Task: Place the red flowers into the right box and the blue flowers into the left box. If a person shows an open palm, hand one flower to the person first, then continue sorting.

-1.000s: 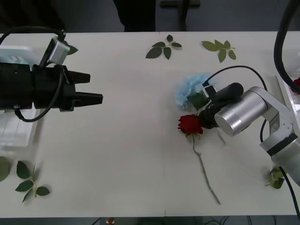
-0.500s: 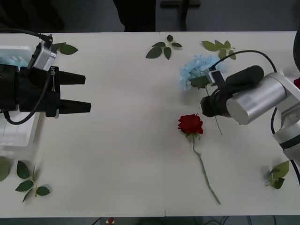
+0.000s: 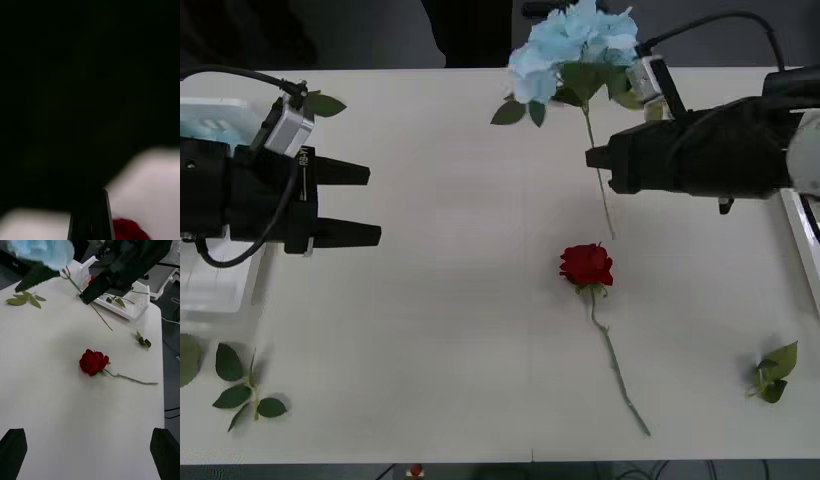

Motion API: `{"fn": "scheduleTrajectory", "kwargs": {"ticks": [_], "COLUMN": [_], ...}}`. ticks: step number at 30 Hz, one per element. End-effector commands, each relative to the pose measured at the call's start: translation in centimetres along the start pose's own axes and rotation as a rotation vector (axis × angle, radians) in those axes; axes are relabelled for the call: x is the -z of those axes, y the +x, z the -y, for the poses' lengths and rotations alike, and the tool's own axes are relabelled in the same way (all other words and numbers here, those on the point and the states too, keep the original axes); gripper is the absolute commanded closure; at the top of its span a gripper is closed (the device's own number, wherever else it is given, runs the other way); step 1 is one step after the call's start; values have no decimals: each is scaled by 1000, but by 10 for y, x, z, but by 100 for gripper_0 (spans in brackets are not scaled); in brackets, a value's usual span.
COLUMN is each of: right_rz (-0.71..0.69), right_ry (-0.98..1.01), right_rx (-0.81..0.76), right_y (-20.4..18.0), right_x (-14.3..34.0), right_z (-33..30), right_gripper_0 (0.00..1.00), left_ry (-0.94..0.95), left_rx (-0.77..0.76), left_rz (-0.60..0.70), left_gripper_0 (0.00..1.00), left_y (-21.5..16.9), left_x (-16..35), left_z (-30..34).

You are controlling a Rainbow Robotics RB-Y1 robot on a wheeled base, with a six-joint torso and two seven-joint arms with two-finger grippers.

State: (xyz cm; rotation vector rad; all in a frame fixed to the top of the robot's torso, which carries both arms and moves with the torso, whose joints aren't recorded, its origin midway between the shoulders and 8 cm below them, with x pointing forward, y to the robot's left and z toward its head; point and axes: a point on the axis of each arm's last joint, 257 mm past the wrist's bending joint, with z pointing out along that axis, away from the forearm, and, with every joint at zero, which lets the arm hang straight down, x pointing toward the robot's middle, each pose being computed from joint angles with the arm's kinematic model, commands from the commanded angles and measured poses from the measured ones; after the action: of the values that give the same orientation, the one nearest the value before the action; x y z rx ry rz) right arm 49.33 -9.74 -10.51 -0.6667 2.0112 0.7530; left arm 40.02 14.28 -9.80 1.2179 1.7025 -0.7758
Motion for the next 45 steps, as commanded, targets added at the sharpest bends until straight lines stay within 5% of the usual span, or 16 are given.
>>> {"fn": "scheduleTrajectory", "kwargs": {"ticks": [1,13,29,40,43,45], "right_rz": [117,197,171,171,171,171], "right_ry": [-207,-463,-553,-553,-553,-553], "right_rx": [28,-8,-30,-30,-30,-30], "right_y": [-44,-73,-66,-66,-66,-66], "right_x": [9,23,23,23,23,23], "right_z": [-59,-130,-156,-156,-156,-156], "right_gripper_0": [100,100,100,100,100,100], "left_ry": [-12,-8,159,211,208,204], "left_rx": [-81,-70,159,185,181,182], "left_rz": [27,49,428,492,497,499], "left_gripper_0": [5,4,4,5,20,48], "left_y": [-22,-25,-86,-97,-99,-99], "left_x": [0,-4,-107,-127,-130,-132], "left_z": [-3,-1,47,72,72,73]}}
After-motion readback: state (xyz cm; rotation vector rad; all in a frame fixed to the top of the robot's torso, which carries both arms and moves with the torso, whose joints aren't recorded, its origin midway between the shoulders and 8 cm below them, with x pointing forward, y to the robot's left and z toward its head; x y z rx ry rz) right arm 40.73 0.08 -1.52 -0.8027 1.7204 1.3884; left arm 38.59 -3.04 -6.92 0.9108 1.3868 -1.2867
